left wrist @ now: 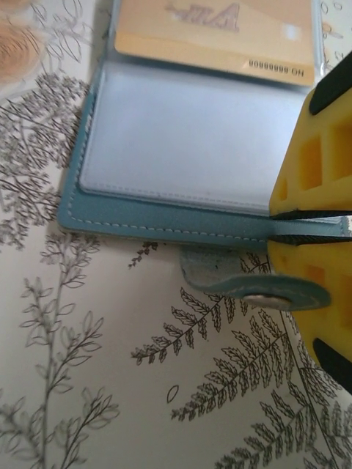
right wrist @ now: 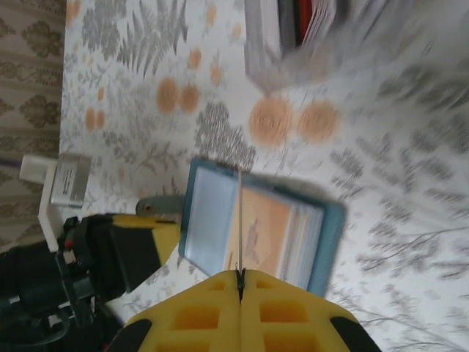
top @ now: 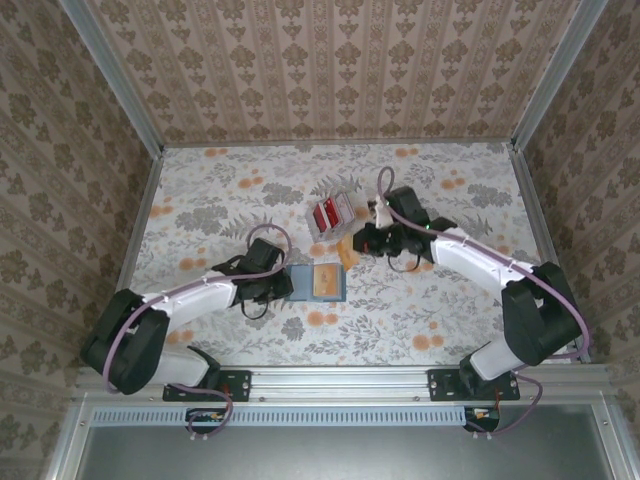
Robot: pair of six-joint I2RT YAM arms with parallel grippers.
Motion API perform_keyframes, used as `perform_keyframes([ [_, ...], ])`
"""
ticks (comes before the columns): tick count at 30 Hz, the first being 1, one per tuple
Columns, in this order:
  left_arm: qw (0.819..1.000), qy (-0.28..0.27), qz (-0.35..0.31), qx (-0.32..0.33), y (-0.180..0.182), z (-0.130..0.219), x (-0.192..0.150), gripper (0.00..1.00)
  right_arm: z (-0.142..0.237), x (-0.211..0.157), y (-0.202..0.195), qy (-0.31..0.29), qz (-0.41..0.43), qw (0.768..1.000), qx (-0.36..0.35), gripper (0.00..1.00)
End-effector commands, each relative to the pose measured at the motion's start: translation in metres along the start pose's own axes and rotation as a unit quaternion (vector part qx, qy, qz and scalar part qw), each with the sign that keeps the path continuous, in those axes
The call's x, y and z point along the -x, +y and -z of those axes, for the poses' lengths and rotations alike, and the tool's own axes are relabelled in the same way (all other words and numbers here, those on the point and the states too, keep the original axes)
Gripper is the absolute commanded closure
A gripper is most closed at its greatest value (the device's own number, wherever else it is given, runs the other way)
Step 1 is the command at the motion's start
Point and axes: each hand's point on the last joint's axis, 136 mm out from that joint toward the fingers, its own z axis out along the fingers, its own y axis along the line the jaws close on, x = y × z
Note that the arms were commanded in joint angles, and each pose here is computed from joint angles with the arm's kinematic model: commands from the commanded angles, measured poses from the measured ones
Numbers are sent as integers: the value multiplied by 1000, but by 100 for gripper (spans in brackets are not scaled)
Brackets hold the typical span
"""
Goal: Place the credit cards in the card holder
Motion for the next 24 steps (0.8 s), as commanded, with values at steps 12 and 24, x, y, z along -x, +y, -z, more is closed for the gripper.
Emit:
perform_keyframes([
  [12,1000,14,-6,-9,4,-11,-8,86,-56,-48,6,-3,-53,997,48,96],
  [24,1000,12,3,-12,7,-11,-15,86,-74,-48,-9,2,-68,997,22,97],
])
